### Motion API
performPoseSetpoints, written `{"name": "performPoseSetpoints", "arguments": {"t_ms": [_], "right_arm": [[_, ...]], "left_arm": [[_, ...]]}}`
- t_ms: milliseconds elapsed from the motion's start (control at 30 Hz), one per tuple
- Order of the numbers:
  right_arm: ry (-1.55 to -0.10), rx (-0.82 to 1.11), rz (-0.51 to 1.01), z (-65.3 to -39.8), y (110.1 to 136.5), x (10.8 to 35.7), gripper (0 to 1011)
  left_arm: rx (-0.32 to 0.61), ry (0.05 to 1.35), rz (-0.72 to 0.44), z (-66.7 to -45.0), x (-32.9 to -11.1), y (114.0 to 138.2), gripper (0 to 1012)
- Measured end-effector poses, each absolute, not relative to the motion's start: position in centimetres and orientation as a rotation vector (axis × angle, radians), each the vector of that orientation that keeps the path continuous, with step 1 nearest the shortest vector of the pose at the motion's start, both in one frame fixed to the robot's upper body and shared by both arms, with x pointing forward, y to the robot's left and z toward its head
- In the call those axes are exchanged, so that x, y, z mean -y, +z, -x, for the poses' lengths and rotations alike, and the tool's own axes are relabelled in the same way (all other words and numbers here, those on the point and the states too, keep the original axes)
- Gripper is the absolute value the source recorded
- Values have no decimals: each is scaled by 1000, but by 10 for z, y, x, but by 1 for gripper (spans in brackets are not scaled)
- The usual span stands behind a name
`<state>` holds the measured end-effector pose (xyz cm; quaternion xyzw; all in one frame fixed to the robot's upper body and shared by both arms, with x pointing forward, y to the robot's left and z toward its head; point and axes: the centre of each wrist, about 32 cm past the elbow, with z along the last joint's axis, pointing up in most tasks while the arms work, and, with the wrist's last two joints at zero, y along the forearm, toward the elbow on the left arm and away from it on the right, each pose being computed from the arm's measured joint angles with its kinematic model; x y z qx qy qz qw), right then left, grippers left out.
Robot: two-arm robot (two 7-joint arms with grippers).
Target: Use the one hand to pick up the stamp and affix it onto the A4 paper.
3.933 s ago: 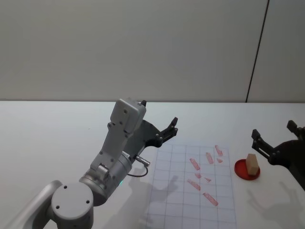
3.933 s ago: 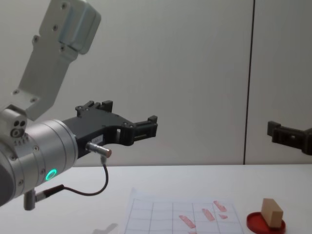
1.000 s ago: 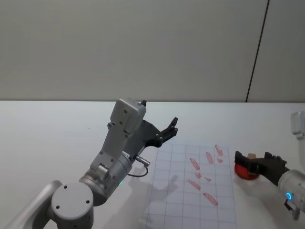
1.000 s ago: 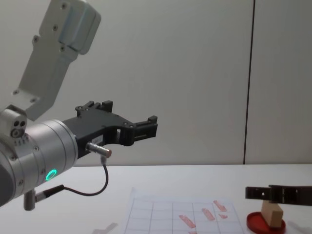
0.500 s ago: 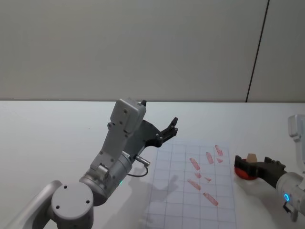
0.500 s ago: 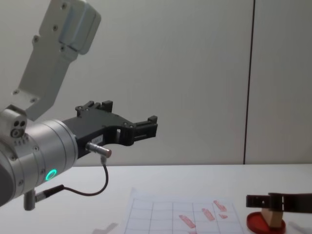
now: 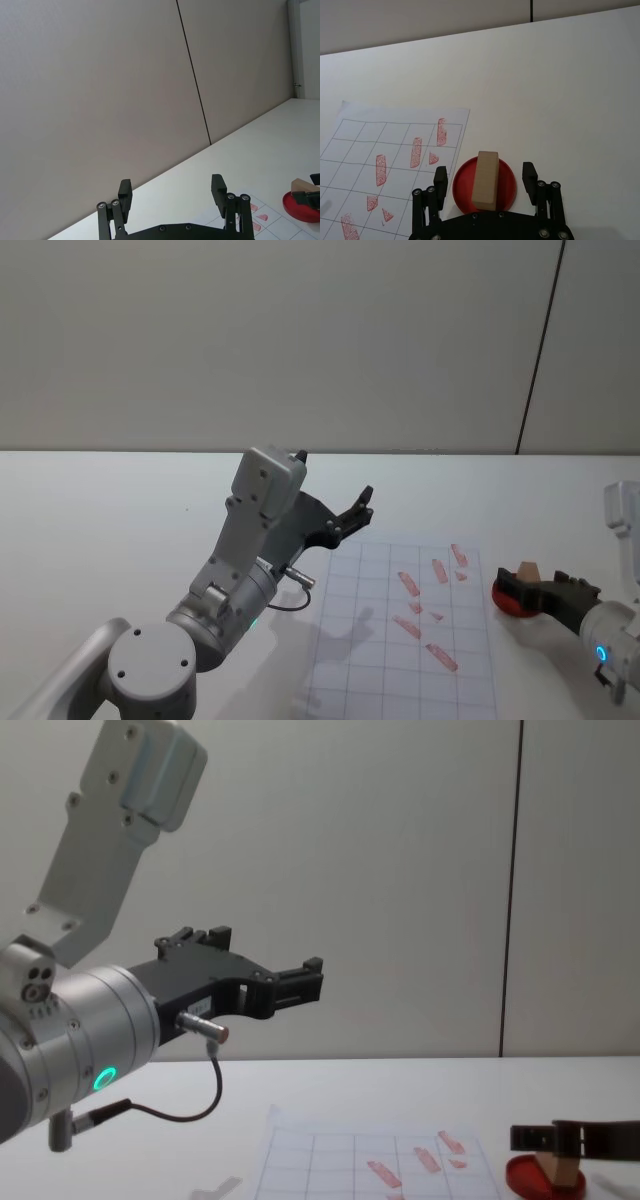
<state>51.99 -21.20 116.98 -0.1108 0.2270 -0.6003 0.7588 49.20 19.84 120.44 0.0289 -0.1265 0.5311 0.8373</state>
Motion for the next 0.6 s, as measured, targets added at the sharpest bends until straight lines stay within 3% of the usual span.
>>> {"name": "performPoseSetpoints", "arguments": {"t_ms": [333,600], "right_arm": [[-1309,-495,244,-521,1169,212,691],[-1310,-496,245,-521,1169,212,430]], "left_arm": [[268,1124,-61,-492,-198,1204,1002],[268,1124,-61,-492,-198,1204,1002]]}}
